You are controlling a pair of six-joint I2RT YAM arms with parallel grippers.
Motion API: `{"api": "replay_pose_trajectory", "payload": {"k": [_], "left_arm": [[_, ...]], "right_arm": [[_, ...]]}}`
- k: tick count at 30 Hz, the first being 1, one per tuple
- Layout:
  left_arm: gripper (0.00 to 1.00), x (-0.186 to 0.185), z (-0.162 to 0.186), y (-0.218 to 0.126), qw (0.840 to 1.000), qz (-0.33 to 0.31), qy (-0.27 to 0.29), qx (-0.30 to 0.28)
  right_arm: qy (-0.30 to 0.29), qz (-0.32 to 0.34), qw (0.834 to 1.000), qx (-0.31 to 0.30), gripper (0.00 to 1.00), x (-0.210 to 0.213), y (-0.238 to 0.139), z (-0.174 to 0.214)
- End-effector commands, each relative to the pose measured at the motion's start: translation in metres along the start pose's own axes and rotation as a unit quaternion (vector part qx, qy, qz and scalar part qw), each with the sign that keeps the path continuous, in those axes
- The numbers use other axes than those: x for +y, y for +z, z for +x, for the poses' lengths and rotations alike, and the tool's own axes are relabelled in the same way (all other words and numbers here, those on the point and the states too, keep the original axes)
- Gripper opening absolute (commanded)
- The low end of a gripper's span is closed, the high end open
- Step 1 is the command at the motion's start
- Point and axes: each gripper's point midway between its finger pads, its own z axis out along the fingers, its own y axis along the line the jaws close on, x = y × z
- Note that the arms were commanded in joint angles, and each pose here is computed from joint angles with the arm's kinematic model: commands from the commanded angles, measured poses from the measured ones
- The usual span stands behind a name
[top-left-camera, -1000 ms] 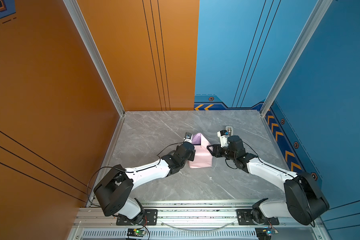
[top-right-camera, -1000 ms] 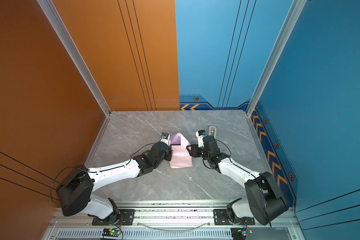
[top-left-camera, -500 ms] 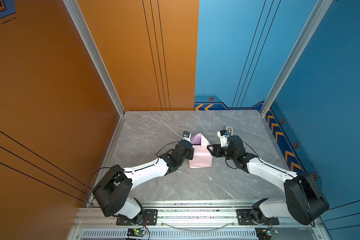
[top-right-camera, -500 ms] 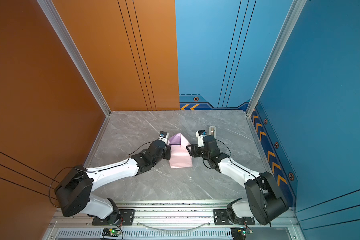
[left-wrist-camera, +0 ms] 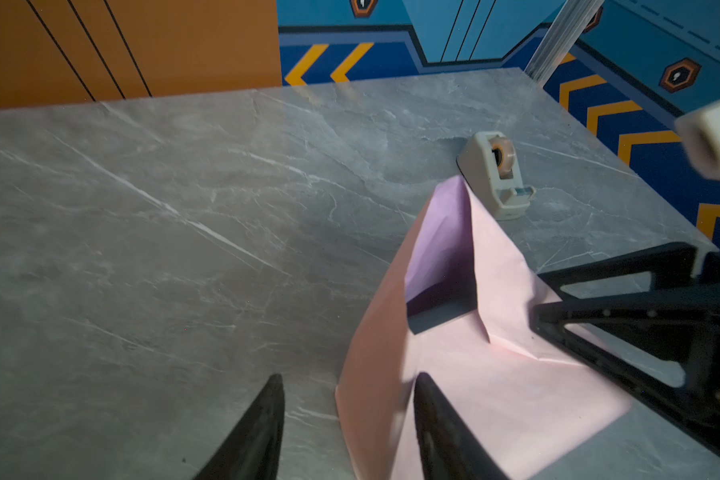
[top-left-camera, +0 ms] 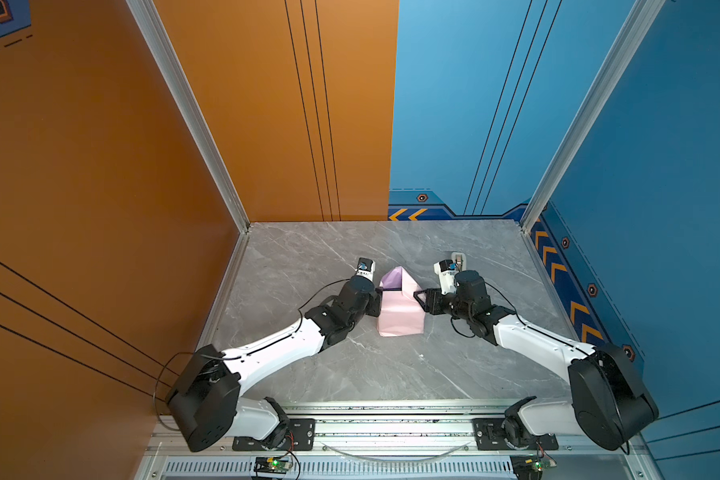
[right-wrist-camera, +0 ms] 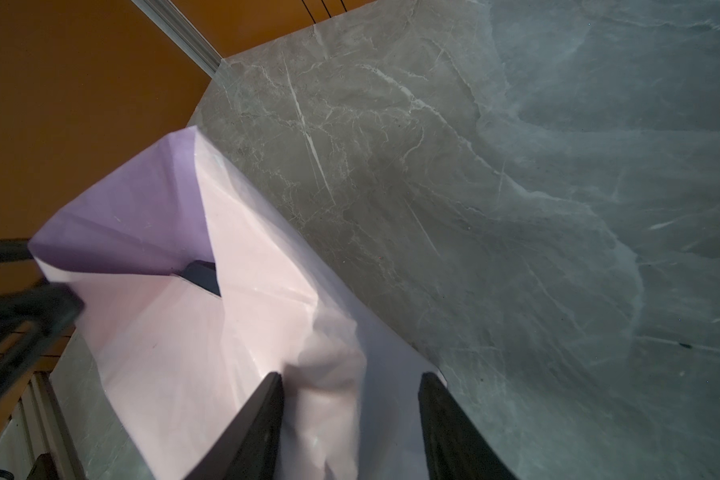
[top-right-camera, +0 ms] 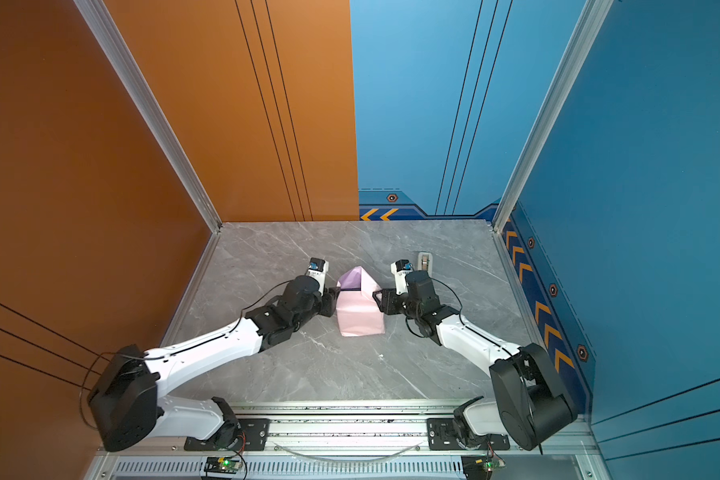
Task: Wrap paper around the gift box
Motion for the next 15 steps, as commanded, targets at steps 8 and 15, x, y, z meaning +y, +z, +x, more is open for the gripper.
{"api": "replay_pose_trajectory", "payload": {"k": [8,15], "left_arm": [[0.58,0.073,0.007,-0.024,0.996,-0.061,-0.067,0.004],[0.53,0.026,0.022,0.014,0.995,0.045,-0.089,0.025]], "right_arm": [[0.019,0.049,0.995,0.087,0.54,-0.031,-0.002,0.053],[0.019,0.043,0.995,0.088,0.54,-0.029,-0.002,0.053]]}}
